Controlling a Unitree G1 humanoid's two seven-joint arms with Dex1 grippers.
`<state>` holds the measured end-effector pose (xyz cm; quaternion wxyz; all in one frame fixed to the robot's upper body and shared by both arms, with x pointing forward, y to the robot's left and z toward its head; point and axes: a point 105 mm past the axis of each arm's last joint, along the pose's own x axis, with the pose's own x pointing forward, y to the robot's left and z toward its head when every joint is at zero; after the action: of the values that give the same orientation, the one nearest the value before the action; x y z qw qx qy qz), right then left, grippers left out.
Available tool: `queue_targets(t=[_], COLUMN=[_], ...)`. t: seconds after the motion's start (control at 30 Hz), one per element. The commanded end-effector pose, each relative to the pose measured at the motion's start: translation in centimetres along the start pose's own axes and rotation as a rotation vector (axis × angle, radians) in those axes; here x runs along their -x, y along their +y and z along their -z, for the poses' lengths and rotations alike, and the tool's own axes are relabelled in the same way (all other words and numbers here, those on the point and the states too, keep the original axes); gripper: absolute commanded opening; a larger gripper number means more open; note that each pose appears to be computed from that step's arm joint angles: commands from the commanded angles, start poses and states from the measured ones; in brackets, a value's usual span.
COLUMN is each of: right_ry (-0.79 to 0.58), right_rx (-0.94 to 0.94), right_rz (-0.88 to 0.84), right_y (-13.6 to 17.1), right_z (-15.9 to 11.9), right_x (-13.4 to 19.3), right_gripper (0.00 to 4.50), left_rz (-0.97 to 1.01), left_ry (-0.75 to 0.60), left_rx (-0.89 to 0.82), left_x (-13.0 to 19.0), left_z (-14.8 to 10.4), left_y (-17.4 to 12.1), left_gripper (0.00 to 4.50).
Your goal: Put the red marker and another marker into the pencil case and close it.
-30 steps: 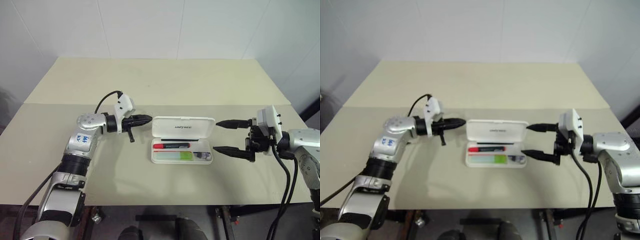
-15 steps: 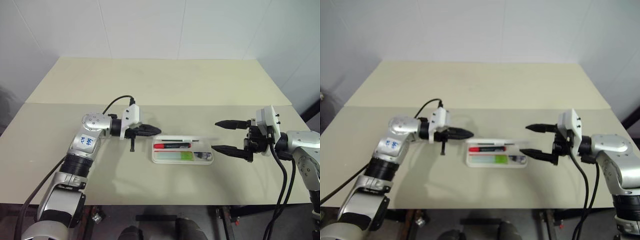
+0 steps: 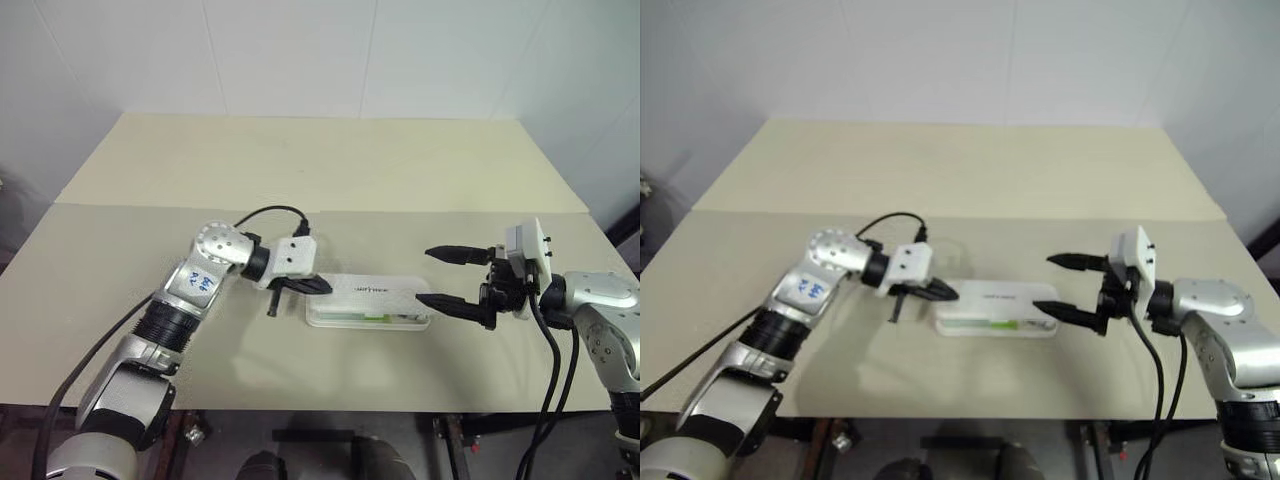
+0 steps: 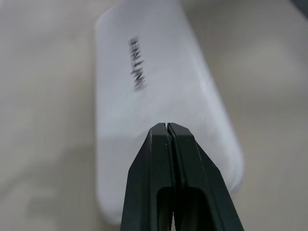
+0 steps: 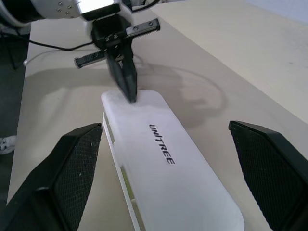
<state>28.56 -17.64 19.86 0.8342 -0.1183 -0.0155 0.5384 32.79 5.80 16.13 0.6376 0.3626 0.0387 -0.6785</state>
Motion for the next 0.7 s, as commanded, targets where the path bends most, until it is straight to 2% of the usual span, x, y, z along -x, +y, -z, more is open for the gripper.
queue_targets(t=[0.03,0.23,0.7], right_ry=[-0.048,-0.058,-0.085], right_rx=[0.045,0.044,0.048], right_rz=[0.023,0.048,0.058], right_y=[0.2,0.1,0.3], right_z=[-1.4,-1.5,-2.2], right_x=[0.5,0.6,0.2], right_gripper=[4.50,4.50,4.50], left_rz=[0.037,0.020,0.016], left_ry=[0.021,0.095,0.130], left_rx=[-0.006,0.020,0.118], left_x=[-0.5,-0.5,-1.3], left_z=[-0.2,1.4,4.0], left_y=[-0.9,-0.9,-2.3], left_gripper=[0.03,0.03,0.03])
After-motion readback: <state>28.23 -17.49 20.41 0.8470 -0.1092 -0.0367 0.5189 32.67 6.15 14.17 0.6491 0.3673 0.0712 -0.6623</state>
